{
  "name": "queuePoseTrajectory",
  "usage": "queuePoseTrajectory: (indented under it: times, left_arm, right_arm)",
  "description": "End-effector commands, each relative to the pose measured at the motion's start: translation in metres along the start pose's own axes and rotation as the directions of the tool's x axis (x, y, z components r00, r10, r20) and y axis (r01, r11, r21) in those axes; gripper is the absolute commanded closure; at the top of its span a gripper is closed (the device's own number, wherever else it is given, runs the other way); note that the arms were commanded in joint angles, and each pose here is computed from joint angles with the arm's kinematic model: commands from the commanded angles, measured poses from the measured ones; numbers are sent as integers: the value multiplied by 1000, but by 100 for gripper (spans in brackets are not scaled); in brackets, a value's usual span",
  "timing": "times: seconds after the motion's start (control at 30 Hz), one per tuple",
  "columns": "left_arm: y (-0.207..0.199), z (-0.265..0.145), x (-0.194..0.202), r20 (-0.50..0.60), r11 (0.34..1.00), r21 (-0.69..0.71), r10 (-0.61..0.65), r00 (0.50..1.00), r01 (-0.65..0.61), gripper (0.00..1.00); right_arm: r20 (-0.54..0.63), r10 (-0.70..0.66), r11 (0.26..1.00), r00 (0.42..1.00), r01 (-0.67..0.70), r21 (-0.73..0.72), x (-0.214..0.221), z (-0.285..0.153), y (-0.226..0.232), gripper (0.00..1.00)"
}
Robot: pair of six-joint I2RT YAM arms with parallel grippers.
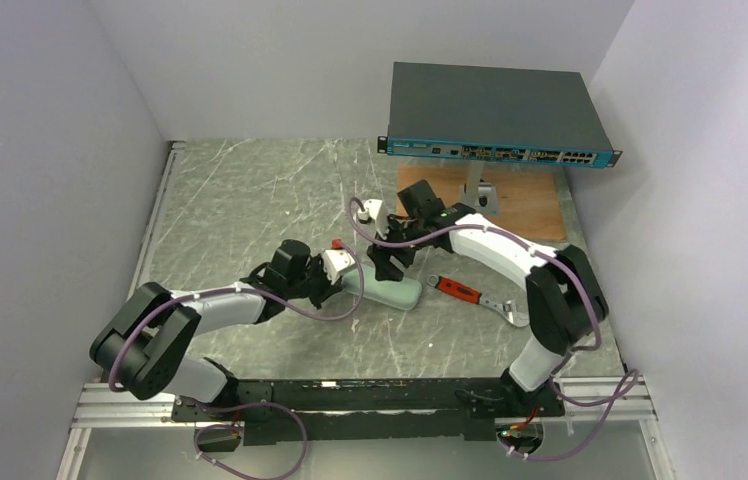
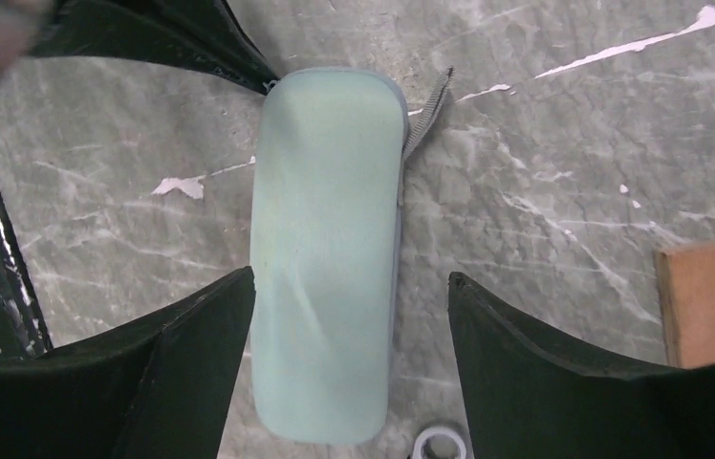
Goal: Open the umbrella
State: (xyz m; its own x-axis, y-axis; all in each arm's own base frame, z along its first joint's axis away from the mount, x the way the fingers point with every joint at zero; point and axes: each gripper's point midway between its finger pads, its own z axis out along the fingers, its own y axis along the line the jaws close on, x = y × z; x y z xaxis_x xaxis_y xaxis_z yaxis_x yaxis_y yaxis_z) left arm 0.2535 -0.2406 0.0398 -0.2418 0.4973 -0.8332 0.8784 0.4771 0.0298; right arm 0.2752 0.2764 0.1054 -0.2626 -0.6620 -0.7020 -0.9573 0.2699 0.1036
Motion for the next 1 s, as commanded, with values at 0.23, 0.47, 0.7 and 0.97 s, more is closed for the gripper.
queuePoseTrajectory:
  times: [0.23, 0.47, 0.7, 0.97]
  left_arm:
    - [8, 3, -35, 77, 997, 23, 74, 994, -76, 100]
    - [-38, 14, -38, 69, 988, 102, 111, 991, -117, 100]
    - [-64, 33, -34, 17, 992, 124, 3, 1000, -5, 100]
    - [3, 15, -23, -27, 985, -36, -172, 985, 171, 100]
  right_arm:
    - [-145, 249, 959, 958, -265, -104, 29, 40, 9, 43]
    - [-171, 342, 933, 924, -355, -51, 44, 53, 2, 58]
    - [-162, 420, 903, 893, -429, -25, 51, 53, 1, 77]
    - [-160, 435, 895, 886, -445, -35, 56, 32, 6, 48]
